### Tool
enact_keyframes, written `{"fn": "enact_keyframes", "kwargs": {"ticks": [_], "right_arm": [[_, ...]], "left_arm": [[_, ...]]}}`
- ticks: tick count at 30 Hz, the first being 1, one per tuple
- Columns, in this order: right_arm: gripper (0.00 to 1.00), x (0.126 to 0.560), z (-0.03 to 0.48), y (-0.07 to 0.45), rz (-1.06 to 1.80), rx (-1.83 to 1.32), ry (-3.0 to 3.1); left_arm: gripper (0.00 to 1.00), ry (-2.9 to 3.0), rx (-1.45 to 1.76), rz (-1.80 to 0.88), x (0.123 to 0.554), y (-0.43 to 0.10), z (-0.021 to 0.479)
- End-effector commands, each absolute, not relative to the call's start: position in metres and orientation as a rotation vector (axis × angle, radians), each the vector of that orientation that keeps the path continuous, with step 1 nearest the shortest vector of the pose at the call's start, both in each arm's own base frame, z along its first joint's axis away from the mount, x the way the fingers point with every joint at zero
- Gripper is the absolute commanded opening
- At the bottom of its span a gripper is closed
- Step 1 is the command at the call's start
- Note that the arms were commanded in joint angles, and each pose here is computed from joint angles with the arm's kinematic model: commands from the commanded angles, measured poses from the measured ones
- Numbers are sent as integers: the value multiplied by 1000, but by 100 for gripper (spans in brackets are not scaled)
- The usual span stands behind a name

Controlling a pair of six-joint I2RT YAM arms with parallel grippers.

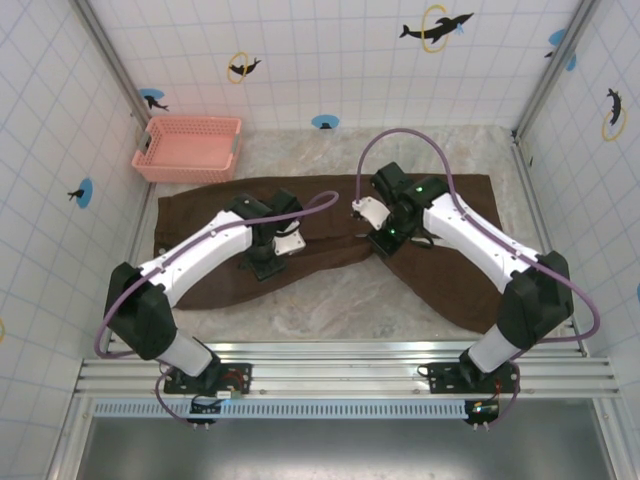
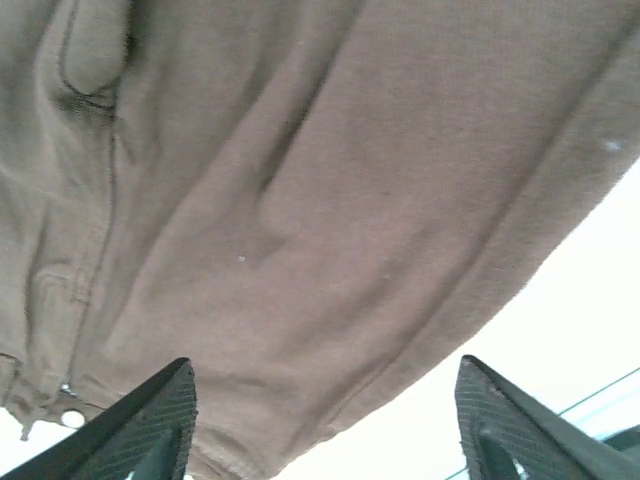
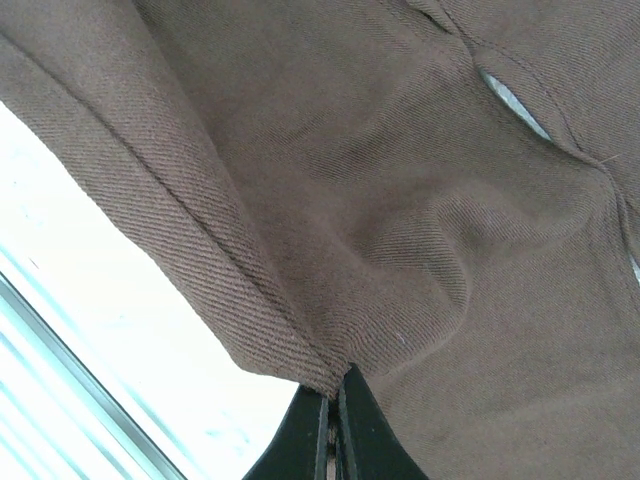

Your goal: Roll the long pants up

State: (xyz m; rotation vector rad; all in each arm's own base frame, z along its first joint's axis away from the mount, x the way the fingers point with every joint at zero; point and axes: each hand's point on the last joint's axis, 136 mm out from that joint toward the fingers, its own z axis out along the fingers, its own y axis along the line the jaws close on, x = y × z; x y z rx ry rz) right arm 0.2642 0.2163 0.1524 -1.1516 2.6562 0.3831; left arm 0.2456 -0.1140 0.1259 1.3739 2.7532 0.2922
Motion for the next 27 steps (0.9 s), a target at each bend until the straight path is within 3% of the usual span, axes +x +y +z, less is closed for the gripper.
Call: {"fn": "enact_keyframes", "kwargs": {"ticks": [1,12,16,23,27], "right_arm": [[0,278,171,218,458,-1048,2628],[0,308,194,225,698,-853,2603],[0,312,195,228,748,-821,2607],[0,311,194,234,805,-817,2590],[0,312,199,235,814,-824,2569]], "left_arm": [[72,2814,1328,196,223,-118,125],[69,2883,1426,266,216,-130,86],[68,2894,1299,369,221,-122,73],[60,2883,1150,772,247,-94,76],[56,2936,1117,740,253,-106,62]]}}
